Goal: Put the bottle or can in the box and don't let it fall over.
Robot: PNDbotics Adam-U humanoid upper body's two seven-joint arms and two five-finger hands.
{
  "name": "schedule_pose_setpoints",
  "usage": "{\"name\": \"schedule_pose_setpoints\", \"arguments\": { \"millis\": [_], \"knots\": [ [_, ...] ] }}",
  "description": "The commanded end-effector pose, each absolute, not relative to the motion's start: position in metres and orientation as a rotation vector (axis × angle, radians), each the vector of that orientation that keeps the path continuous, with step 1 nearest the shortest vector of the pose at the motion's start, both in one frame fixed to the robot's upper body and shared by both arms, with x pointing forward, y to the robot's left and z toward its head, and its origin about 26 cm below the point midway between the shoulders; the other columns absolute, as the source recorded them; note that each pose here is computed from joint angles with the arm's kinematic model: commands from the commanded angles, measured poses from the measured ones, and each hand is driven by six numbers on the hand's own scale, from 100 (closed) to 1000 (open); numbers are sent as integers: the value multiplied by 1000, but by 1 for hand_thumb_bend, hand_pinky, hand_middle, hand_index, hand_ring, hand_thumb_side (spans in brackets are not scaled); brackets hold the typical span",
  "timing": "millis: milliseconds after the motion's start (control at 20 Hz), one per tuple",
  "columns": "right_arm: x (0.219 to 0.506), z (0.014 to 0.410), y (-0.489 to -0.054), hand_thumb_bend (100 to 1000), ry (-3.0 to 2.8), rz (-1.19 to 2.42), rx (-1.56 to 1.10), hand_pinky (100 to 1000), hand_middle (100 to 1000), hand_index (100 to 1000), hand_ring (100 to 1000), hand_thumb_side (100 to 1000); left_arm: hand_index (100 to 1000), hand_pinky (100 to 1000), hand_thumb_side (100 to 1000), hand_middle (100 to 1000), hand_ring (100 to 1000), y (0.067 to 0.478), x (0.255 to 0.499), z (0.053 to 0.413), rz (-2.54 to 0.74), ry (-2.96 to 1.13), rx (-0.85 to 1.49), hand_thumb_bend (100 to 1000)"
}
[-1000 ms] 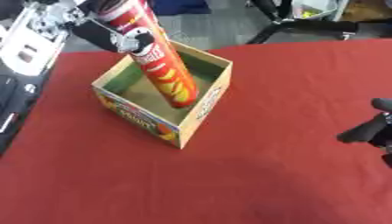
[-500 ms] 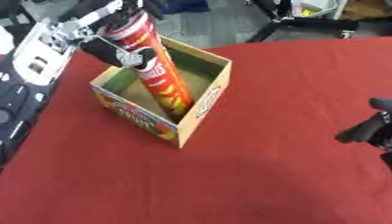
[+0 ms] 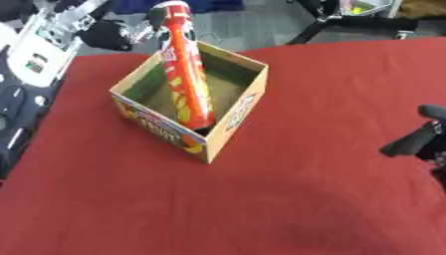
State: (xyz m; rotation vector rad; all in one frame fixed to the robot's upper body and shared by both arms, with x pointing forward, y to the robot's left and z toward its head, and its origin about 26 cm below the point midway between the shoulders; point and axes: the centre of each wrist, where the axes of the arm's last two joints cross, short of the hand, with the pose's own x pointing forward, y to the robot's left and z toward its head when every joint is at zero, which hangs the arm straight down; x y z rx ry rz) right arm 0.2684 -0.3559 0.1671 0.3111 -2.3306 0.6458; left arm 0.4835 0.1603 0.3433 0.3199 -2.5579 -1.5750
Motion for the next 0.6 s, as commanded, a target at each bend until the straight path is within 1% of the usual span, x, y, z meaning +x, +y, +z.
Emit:
{"name": "schedule_pose_setpoints", "arguments": {
  "millis": [50, 150, 200, 250, 300, 350, 400, 450, 500, 600],
  "knots": [
    [264, 178, -361, 100, -2346, 669, 284, 685, 543, 889, 628, 530, 861, 679, 562, 878, 851, 166, 470, 371, -1525, -2710, 337, 100],
    [263, 177, -362, 100, -2345, 658, 274, 685, 543, 888, 628, 530, 855, 640, 551, 857, 828, 168, 463, 373, -1494, -2787, 320, 100],
    [262, 177, -363, 100, -2345, 654, 270, 686, 544, 888, 628, 530, 844, 633, 501, 843, 821, 171, 460, 373, -1479, -2824, 312, 100],
    [262, 176, -364, 100, -2345, 649, 267, 686, 544, 888, 628, 530, 843, 628, 481, 838, 816, 175, 457, 372, -1463, -2856, 304, 100],
    [261, 176, -365, 100, -2346, 643, 263, 686, 544, 887, 628, 539, 842, 607, 500, 831, 803, 180, 455, 370, -1444, -2884, 297, 100],
    [260, 176, -366, 100, -2347, 636, 257, 686, 544, 887, 629, 530, 844, 590, 568, 826, 795, 184, 452, 366, -1422, -2909, 284, 100],
    [259, 175, -367, 100, -2348, 628, 252, 686, 544, 887, 629, 530, 852, 579, 569, 830, 794, 187, 449, 360, -1399, -2929, 266, 100],
    [259, 175, -369, 100, -2349, 621, 246, 686, 544, 887, 629, 530, 858, 561, 571, 830, 788, 189, 441, 351, -1327, -2971, 209, 100],
    [258, 175, -369, 100, -2350, 617, 242, 686, 545, 886, 629, 530, 867, 552, 574, 833, 787, 189, 420, 343, -1197, -3022, 79, 100],
    [257, 174, -371, 100, -2352, 606, 236, 686, 545, 886, 629, 529, 878, 548, 579, 840, 791, 190, 371, 339, -1003, -2973, -278, 100]
  ]
}}
